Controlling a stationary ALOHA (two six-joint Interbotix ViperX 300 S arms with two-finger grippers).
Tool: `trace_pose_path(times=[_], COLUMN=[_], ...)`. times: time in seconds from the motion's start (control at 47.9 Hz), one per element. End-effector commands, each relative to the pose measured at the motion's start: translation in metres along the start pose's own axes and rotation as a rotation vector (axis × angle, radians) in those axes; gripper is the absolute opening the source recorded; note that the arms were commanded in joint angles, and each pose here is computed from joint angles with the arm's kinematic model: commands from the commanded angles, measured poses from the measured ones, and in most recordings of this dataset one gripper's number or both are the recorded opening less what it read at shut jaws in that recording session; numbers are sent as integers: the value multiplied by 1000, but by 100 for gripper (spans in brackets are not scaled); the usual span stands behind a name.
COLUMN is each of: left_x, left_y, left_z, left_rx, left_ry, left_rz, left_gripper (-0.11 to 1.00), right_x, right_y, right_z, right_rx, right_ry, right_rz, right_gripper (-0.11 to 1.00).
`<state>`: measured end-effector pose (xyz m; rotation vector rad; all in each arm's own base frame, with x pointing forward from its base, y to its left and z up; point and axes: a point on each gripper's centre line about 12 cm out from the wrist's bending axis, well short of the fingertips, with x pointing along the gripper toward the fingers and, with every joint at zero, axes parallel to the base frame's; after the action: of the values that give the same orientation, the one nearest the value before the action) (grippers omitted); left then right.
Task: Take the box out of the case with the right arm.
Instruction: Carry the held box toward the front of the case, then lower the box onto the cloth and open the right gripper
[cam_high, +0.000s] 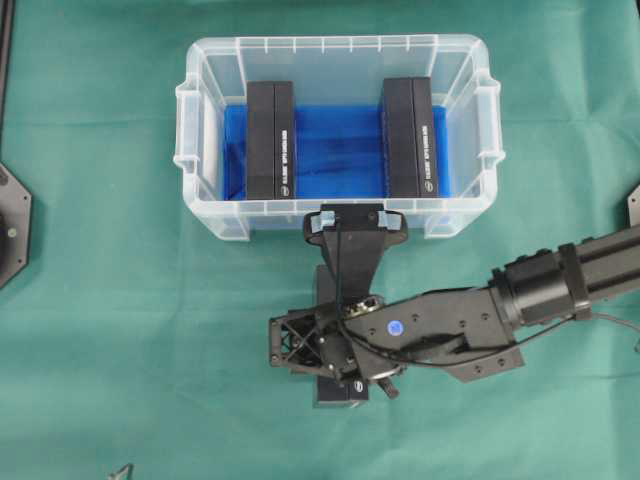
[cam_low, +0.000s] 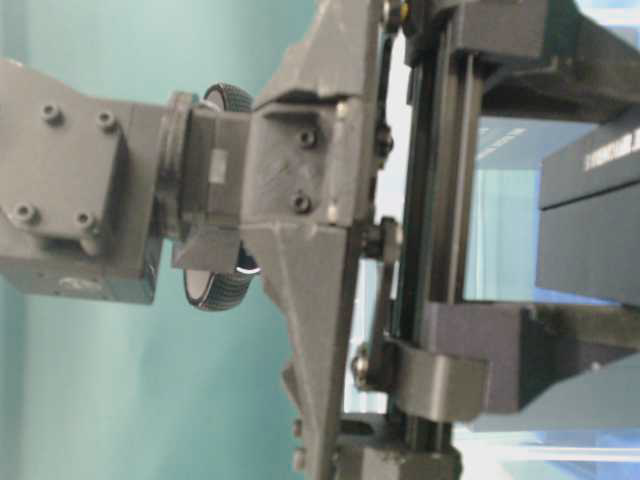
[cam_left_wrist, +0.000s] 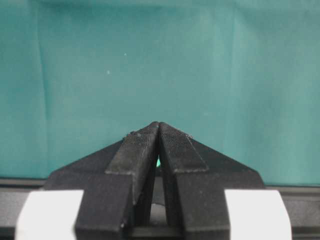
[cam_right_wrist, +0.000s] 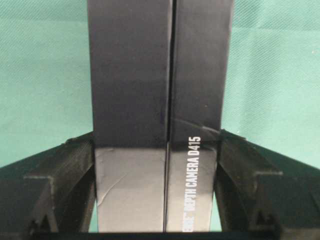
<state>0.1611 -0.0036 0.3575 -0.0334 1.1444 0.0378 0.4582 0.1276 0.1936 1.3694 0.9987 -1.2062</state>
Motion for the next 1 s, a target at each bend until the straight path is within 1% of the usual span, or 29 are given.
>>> trace_pose_path(times=[0.0, 0.104, 0.188, 0.25, 0.271, 0.313, 0.376, 0.438, 0.772, 0.897, 0.981], left_x=[-7, -8, -8, -8, -8, -8, -7, -7, -7, -7, -7], left_y=[0, 1, 1, 1, 1, 1, 0, 0, 0, 0, 0], left_z=[5, 4, 4, 3, 4, 4, 4, 5, 5, 5, 5], left_rx=[0, 0, 0, 0, 0, 0, 0, 0, 0, 0, 0], left_ry=[-26, -29, -32, -32, -31, -29, -28, -28, -26, -25, -26], left_rz=[1, 1, 1, 1, 1, 1, 1, 1, 1, 2, 1], left_gripper=[0, 0, 0, 0, 0, 0, 0, 0, 0, 0, 0], right_x=[-16, -16, -15, -16, -16, -16, -16, -16, -19, -30, -45], right_y=[3, 1, -4, -6, -7, -7, -7, -6, -4, -2, -2], right_z=[1, 2, 3, 4, 4, 5, 5, 5, 4, 3, 6], right_rx=[8, 10, 13, 15, 13, 15, 12, 11, 11, 9, 12], right_ry=[17, 9, -3, -9, -12, -15, -14, -14, -5, 2, 2], right_rz=[37, 19, -25, -43, -49, -55, -54, -47, -32, -13, -8], right_gripper=[65, 65, 65, 66, 66, 72, 83, 87, 88, 88, 88])
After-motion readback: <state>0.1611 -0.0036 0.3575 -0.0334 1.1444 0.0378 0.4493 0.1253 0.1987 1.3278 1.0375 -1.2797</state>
